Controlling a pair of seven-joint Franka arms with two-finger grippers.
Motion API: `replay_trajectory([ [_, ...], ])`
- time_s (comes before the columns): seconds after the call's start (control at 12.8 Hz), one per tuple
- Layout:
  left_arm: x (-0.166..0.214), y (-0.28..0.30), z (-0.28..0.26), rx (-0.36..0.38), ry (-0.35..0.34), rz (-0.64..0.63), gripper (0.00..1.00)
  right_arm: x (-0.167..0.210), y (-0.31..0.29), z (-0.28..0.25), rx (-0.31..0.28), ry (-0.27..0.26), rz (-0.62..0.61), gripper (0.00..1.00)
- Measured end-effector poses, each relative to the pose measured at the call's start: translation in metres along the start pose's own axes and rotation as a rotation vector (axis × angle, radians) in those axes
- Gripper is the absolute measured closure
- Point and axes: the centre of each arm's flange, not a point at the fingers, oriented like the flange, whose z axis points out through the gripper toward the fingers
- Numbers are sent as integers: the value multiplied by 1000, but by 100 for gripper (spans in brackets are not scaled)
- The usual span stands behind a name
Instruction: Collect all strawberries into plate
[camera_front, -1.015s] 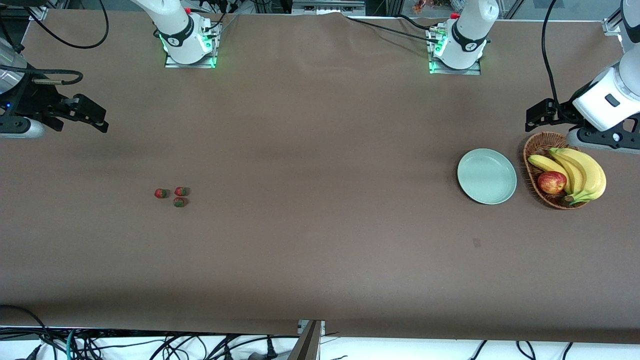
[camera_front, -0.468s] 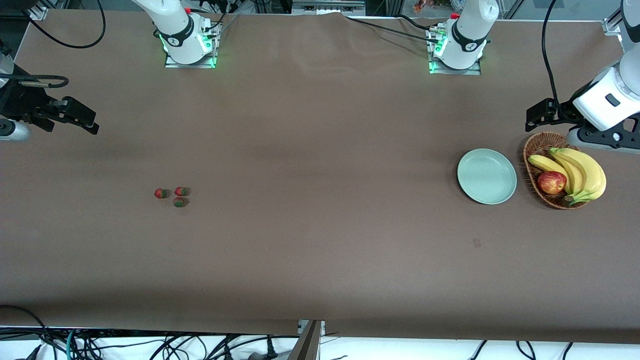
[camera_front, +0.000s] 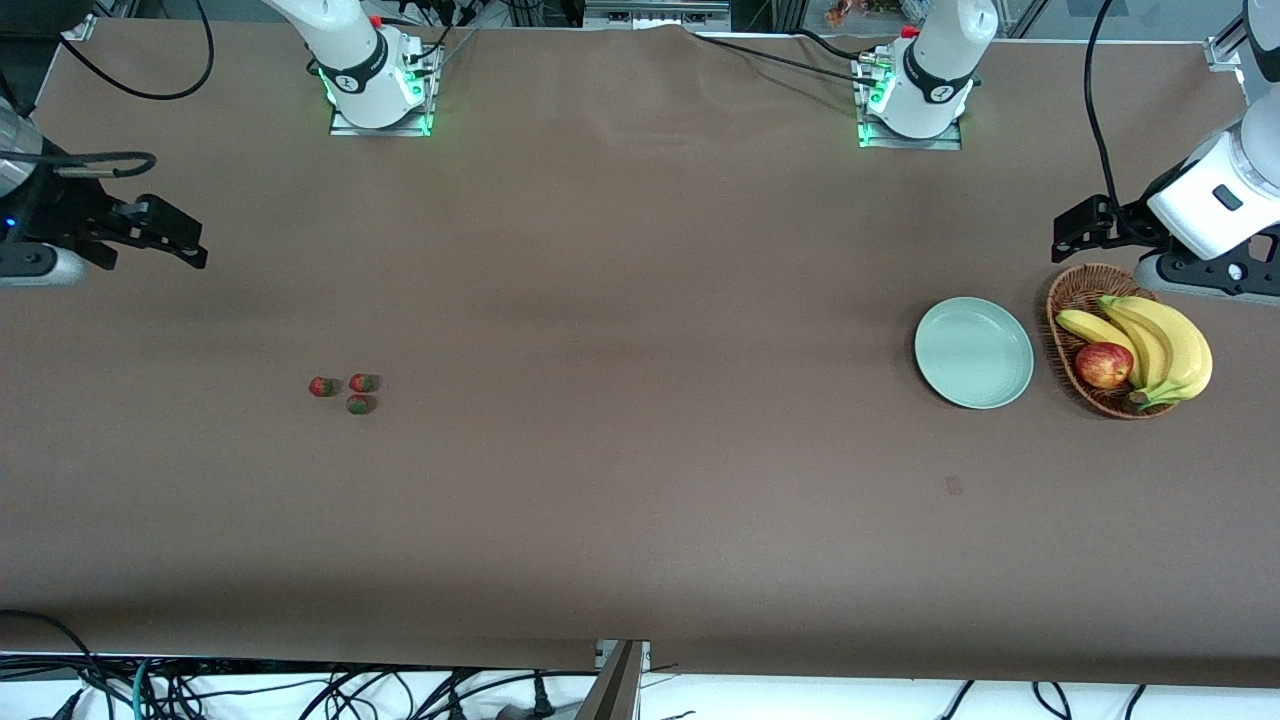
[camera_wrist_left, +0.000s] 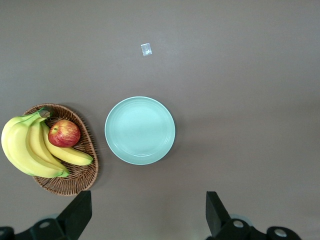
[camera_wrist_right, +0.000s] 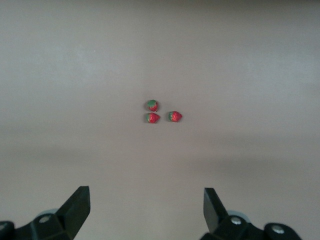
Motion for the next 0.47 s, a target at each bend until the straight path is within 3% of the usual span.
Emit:
replay_trajectory([
  [0.31, 0, 0, 0, 0, 1, 0, 0, 32, -15, 84, -12, -116, -34, 0],
  [0.47, 0, 0, 0, 0, 1, 0, 0, 57, -21, 151, -19, -120, -56, 0],
])
